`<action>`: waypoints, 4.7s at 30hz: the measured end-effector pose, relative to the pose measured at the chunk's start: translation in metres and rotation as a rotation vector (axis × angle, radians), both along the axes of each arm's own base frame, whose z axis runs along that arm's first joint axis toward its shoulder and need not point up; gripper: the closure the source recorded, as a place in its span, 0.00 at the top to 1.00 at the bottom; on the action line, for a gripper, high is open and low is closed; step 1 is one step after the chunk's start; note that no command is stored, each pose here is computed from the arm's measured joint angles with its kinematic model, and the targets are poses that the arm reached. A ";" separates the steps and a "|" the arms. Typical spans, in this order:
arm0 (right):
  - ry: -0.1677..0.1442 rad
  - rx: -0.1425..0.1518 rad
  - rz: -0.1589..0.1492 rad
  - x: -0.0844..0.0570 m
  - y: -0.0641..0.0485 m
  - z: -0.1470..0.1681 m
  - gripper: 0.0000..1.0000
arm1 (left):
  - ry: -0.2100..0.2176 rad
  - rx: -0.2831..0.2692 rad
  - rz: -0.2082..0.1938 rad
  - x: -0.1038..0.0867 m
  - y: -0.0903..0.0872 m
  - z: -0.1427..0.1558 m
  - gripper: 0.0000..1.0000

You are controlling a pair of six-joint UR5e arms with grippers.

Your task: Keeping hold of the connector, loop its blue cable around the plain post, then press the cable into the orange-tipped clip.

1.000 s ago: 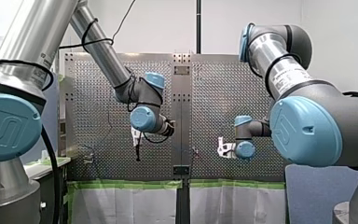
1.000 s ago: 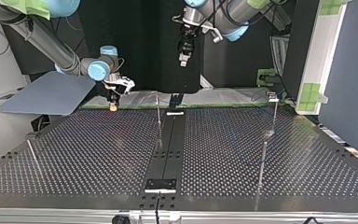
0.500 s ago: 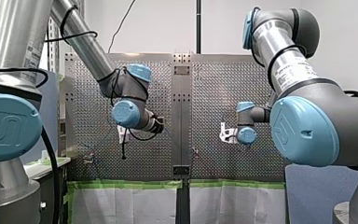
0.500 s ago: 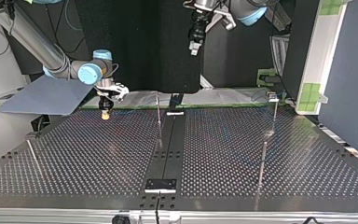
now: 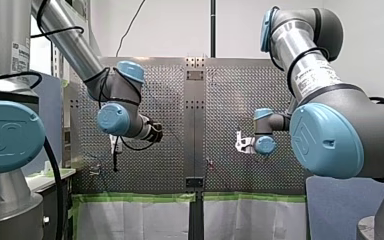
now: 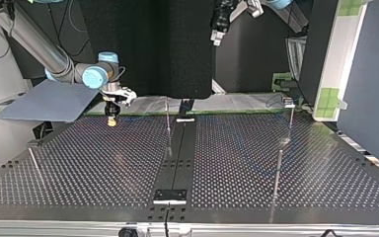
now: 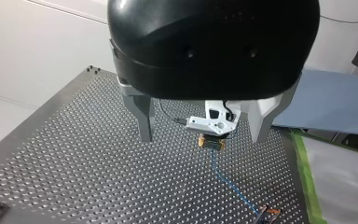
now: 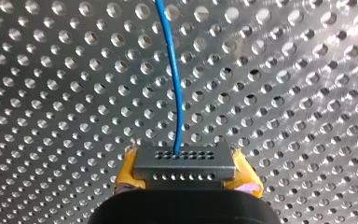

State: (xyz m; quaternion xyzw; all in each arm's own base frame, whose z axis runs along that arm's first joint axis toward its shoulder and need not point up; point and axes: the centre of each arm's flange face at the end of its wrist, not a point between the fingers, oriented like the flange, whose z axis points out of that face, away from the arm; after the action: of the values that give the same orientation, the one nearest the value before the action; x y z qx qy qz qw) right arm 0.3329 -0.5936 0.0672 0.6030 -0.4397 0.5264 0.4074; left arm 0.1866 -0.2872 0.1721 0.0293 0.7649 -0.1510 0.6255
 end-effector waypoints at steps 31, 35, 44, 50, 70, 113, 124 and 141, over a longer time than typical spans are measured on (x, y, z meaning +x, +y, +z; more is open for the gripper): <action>0.011 0.004 0.005 0.001 0.003 -0.002 0.00 | -0.038 -0.050 0.023 -0.002 0.005 0.017 1.00; 0.011 0.004 0.005 0.001 0.003 -0.002 0.00 | -0.038 -0.050 0.023 -0.002 0.005 0.017 1.00; 0.011 0.004 0.005 0.001 0.003 -0.002 0.00 | -0.038 -0.050 0.023 -0.002 0.005 0.017 1.00; 0.011 0.004 0.005 0.001 0.003 -0.002 0.00 | -0.038 -0.050 0.023 -0.002 0.005 0.017 1.00; 0.011 0.004 0.005 0.001 0.003 -0.002 0.00 | -0.038 -0.050 0.023 -0.002 0.005 0.017 1.00; 0.011 0.004 0.005 0.001 0.003 -0.002 0.00 | -0.038 -0.050 0.023 -0.002 0.005 0.017 1.00; 0.011 0.004 0.005 0.001 0.003 -0.002 0.00 | -0.038 -0.050 0.023 -0.002 0.005 0.017 1.00; 0.011 0.004 0.005 0.001 0.003 -0.002 0.00 | -0.038 -0.050 0.023 -0.002 0.005 0.017 1.00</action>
State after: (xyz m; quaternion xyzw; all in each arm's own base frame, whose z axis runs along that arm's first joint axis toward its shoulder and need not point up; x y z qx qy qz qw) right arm 0.3343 -0.5904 0.0656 0.6077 -0.4371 0.5232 0.4073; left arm 0.1846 -0.2820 0.1893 0.0079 0.7493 -0.1623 0.6419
